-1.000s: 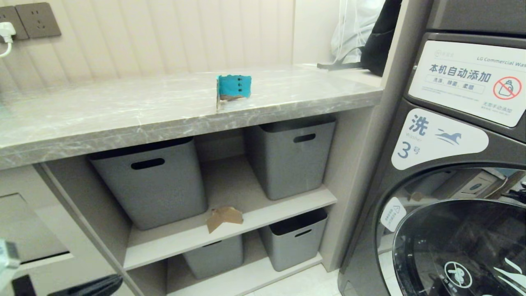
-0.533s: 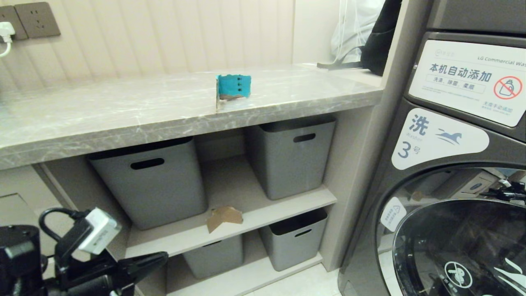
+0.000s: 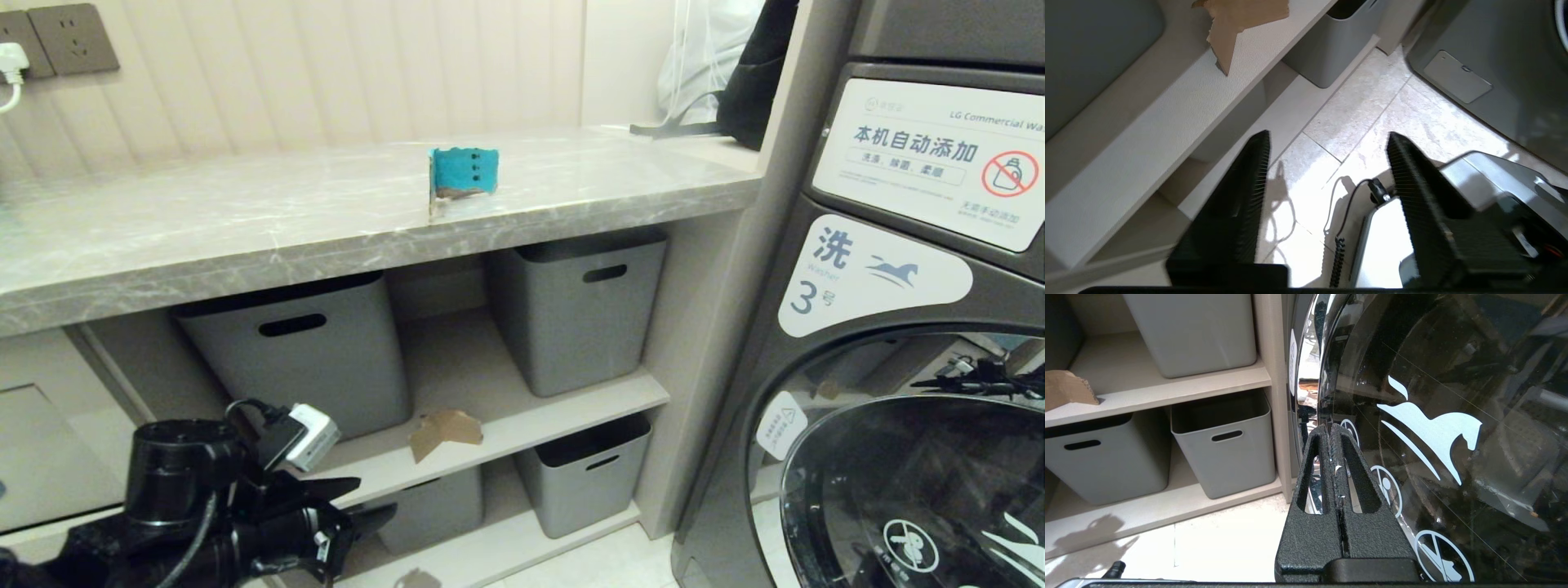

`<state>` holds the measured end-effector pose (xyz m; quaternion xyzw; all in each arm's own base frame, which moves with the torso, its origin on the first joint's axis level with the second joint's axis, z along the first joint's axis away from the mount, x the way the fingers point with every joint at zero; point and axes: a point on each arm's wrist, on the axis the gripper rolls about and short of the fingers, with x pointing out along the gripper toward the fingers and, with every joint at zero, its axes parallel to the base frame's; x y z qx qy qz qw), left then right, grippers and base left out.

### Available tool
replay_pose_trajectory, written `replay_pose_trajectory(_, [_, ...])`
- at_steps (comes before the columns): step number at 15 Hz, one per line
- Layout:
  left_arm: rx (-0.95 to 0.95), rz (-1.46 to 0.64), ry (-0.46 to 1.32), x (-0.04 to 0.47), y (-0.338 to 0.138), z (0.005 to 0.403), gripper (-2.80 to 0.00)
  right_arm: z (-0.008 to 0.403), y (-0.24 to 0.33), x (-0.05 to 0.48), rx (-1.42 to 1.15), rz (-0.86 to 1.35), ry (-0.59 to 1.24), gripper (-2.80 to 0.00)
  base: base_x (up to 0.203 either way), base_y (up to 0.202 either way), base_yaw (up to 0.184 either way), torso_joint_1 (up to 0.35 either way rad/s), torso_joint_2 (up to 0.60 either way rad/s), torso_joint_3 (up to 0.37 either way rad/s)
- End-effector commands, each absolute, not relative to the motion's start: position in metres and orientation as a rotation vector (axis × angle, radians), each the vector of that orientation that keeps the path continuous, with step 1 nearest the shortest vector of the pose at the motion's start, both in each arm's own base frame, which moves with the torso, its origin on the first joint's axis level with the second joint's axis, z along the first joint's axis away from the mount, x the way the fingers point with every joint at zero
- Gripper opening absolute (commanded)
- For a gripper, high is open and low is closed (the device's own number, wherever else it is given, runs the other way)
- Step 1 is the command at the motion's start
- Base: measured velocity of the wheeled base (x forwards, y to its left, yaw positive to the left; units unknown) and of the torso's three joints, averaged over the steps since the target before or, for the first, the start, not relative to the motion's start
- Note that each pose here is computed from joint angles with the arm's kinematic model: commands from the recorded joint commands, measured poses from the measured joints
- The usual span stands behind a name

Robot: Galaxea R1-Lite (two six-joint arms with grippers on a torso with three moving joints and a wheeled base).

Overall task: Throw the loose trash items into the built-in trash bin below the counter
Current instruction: Pick up the garbage

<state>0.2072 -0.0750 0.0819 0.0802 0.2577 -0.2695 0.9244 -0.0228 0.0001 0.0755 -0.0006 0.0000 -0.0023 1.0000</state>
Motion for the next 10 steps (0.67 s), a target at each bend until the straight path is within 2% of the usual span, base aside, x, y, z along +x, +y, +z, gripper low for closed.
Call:
replay_pose_trajectory(1, [0.176, -0.555, 0.586, 0.22, -0.082, 0.065, 0.0, 0.075, 0.0, -0.023, -0.002, -0.005, 0.0, -2.8, 0.0, 0.0, 0.0, 0.0, 0.0, 0.0])
replay_pose_trajectory(8, [0.25, -0.335, 0.599, 0.284, -0.102, 0.038, 0.0, 0.075, 0.0, -0.023, -0.002, -0.003, 0.0, -2.8, 0.0, 0.0, 0.0, 0.0, 0.0, 0.0])
replay_pose_trajectory(10, [0.256, -0.327, 0.596, 0.296, -0.108, 0.032, 0.0, 0.075, 0.0, -0.023, -0.002, -0.005, 0.0, -2.8, 0.0, 0.0, 0.0, 0.0, 0.0, 0.0])
